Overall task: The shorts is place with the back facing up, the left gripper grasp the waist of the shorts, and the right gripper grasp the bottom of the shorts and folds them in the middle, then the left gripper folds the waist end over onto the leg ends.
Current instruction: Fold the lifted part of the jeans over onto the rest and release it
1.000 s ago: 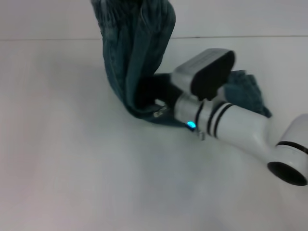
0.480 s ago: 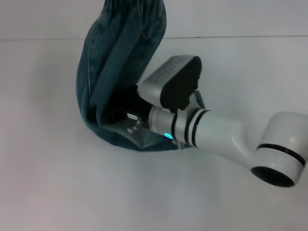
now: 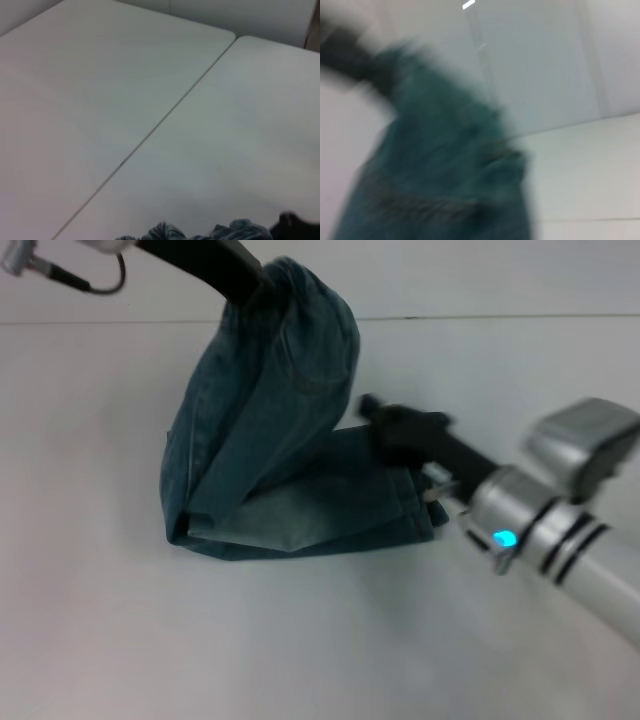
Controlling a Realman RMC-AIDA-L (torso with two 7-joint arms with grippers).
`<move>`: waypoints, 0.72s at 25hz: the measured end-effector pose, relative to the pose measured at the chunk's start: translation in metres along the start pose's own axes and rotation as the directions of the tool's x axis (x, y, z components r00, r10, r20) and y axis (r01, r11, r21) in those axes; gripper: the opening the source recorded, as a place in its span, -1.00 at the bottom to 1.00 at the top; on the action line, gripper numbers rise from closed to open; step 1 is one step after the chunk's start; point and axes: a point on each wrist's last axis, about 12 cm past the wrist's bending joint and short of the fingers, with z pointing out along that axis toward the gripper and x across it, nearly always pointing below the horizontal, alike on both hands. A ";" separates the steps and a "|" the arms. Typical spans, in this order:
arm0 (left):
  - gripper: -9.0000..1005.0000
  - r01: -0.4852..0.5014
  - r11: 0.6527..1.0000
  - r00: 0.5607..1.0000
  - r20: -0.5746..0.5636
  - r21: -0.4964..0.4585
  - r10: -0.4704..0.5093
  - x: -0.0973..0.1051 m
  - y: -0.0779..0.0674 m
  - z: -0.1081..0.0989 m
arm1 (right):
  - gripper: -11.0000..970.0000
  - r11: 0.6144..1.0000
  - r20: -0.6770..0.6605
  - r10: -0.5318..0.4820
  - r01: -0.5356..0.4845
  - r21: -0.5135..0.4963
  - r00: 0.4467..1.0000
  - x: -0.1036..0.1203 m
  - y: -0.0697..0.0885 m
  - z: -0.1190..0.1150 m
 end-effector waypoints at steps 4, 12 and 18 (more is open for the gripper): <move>-0.84 0.022 0.998 0.999 0.040 0.050 -0.024 0.007 -0.007 0.015 | -0.97 0.992 0.143 0.063 -0.078 0.101 0.988 -0.017 -0.035 -0.024; -0.82 0.065 0.985 0.992 0.095 0.160 -0.081 0.022 -0.022 0.056 | -0.97 0.962 0.391 0.111 -0.197 0.188 0.914 -0.054 -0.076 -0.053; -0.80 0.117 0.968 0.990 0.056 0.221 -0.132 0.041 -0.038 0.104 | -0.97 0.958 0.432 0.115 -0.214 0.190 0.895 -0.062 -0.083 -0.057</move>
